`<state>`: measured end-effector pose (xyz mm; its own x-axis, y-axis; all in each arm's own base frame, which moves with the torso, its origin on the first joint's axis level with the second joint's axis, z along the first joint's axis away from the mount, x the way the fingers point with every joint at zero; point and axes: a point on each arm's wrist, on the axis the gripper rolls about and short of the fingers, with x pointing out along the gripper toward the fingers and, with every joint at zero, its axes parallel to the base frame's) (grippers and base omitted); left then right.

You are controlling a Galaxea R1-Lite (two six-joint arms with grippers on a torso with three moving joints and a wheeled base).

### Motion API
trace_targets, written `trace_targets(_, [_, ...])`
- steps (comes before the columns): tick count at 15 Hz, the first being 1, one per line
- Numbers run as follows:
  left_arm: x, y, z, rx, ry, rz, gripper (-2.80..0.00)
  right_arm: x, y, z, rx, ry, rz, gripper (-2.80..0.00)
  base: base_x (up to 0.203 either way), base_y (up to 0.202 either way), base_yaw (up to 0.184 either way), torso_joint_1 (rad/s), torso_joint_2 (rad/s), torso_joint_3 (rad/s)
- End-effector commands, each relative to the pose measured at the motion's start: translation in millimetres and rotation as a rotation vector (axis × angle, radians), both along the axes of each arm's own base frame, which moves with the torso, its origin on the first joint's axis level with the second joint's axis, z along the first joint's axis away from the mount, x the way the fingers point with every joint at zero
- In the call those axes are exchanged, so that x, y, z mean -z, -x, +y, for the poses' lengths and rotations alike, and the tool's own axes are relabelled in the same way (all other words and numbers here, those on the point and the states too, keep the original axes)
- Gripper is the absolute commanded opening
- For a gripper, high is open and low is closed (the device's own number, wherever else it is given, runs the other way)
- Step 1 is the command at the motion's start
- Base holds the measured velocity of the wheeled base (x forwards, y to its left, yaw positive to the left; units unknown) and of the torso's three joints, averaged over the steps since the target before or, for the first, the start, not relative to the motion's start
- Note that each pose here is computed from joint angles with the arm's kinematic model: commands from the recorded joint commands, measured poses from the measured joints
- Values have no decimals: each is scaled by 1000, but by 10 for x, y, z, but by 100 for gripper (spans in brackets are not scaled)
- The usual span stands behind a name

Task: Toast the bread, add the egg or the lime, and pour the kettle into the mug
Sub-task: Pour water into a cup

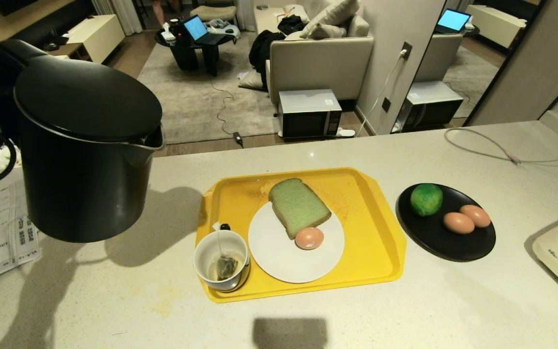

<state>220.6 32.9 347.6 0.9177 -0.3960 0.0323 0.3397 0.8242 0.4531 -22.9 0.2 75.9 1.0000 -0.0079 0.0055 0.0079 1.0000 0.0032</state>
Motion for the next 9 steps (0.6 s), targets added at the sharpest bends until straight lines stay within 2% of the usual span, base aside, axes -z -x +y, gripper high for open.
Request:
trace_targets(1, [-49,-16,-63,6,-44,-4,-280,4,-2,0,0,0,2,-280,0,0,0,0,0,0])
trace_targets(6, [-73,14,-196,-27,-203,20,-280,4,-2,0,0,0,2,-280,0,0,0,0,0,0])
trace_targets(9, [-57,24,-359,-48,-279,19,-280,4,-2,0,0,0,2,-280,0,0,0,0,0,0])
